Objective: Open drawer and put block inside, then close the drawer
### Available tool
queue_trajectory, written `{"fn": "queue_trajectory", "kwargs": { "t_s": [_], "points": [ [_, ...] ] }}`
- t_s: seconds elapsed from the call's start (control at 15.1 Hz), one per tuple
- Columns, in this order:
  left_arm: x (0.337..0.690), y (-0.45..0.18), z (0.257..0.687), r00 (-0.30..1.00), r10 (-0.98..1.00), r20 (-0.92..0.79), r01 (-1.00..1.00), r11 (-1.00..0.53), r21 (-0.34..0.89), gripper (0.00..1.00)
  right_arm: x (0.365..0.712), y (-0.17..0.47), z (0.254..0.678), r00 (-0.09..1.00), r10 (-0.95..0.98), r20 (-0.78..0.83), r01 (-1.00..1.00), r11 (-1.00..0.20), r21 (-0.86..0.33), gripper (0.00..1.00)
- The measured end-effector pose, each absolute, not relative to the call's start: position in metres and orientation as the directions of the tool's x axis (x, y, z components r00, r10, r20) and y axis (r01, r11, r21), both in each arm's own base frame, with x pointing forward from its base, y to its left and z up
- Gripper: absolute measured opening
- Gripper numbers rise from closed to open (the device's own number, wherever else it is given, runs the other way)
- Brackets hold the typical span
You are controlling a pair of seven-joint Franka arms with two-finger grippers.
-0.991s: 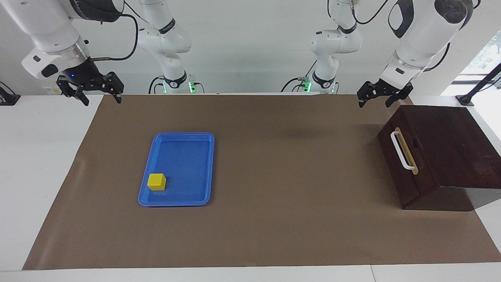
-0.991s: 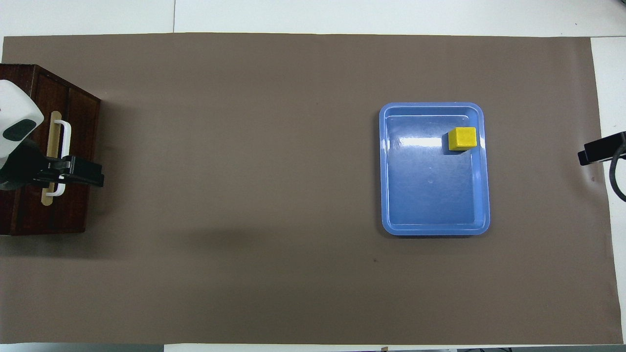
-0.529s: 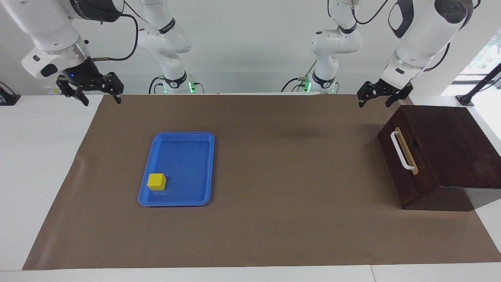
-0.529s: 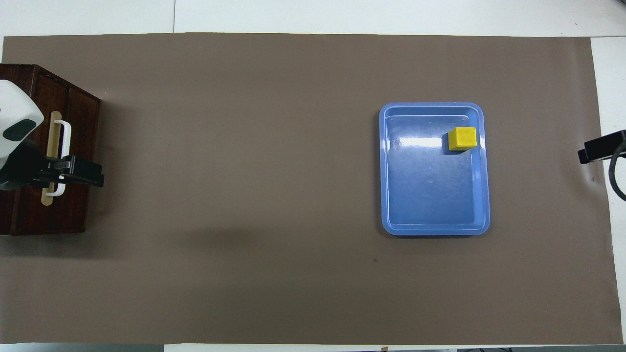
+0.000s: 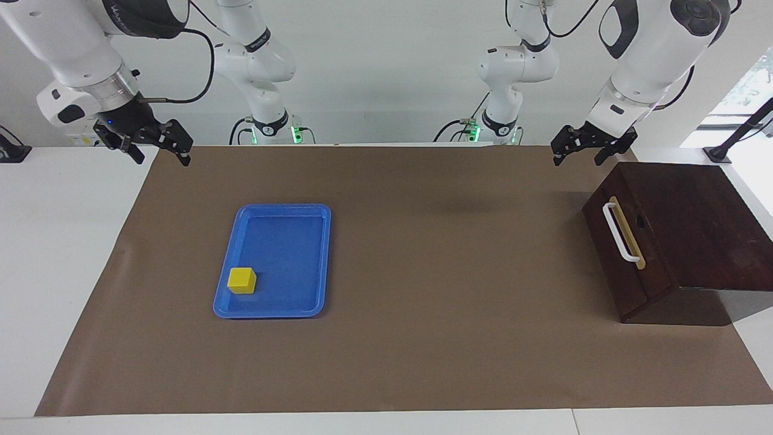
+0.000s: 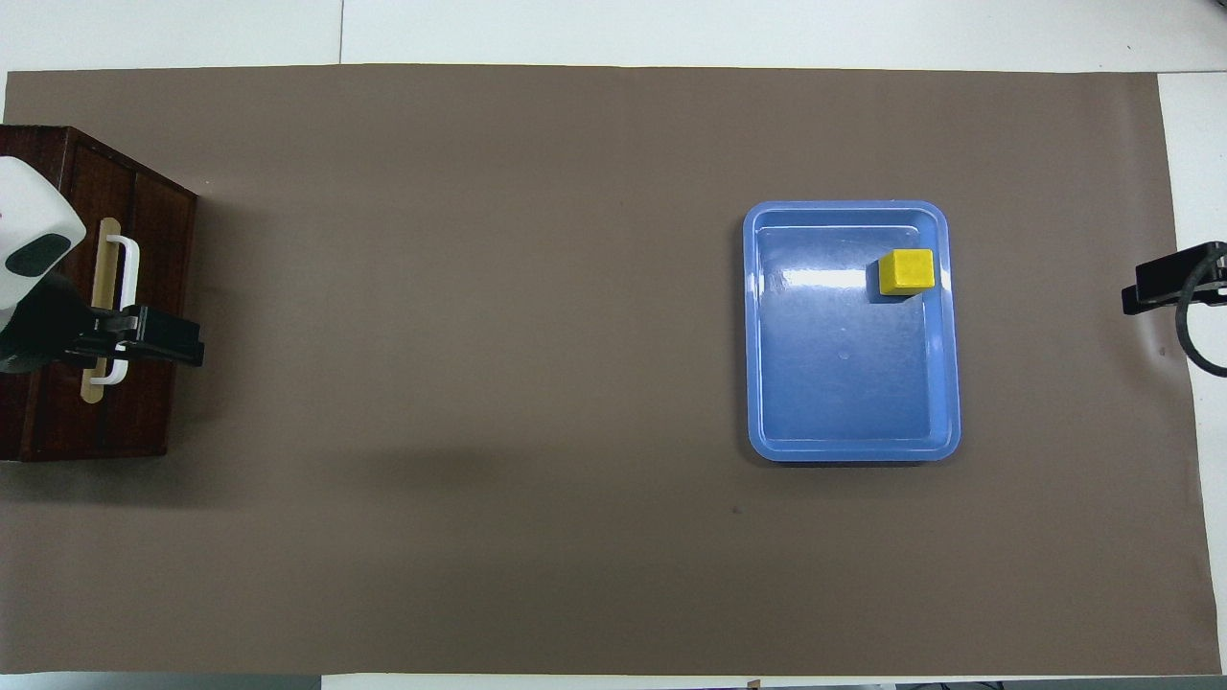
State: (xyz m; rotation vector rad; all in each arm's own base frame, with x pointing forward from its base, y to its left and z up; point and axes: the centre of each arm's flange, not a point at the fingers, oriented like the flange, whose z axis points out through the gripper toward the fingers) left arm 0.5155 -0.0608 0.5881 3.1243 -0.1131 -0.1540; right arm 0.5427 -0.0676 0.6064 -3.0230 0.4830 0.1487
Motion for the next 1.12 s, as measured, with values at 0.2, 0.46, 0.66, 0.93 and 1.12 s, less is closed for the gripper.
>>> {"fn": "queue_trajectory", "kwargs": {
  "t_s": [0.2,0.46,0.66,0.93,1.12],
  "points": [
    [0.515,-0.061,0.588,0.993,-0.073,-0.098,-0.072,-0.997,0.015,1.0,0.545,-0.087,0.582,0.841,-0.509,-0.185,-0.532,-0.839,-0.113,1.0],
    [0.515,-0.061,0.588,0.993,-0.073,-0.098,-0.072,-0.997,0.015,1.0,0.572,-0.105,0.521,0.558,-0.747,-0.36,-0.823,-0.552,-0.13,1.0],
    [0.515,-0.06,0.588,0.993,-0.071,-0.098,-0.07,-0.997,0.015,1.0,0.593,-0.115,0.464,0.361,-0.807,-0.468,-0.927,-0.366,-0.085,1.0],
    [0.516,-0.059,0.588,0.993,-0.068,-0.097,-0.067,-0.998,0.015,1.0,0.593,-0.128,0.421,0.22,-0.781,-0.584,-0.972,-0.229,-0.059,1.0],
    [0.515,-0.062,0.589,0.993,-0.074,-0.096,-0.073,-0.997,0.015,1.0,0.598,-0.143,0.383,0.122,-0.741,-0.66,-0.99,-0.139,-0.027,1.0]
  ]
}}
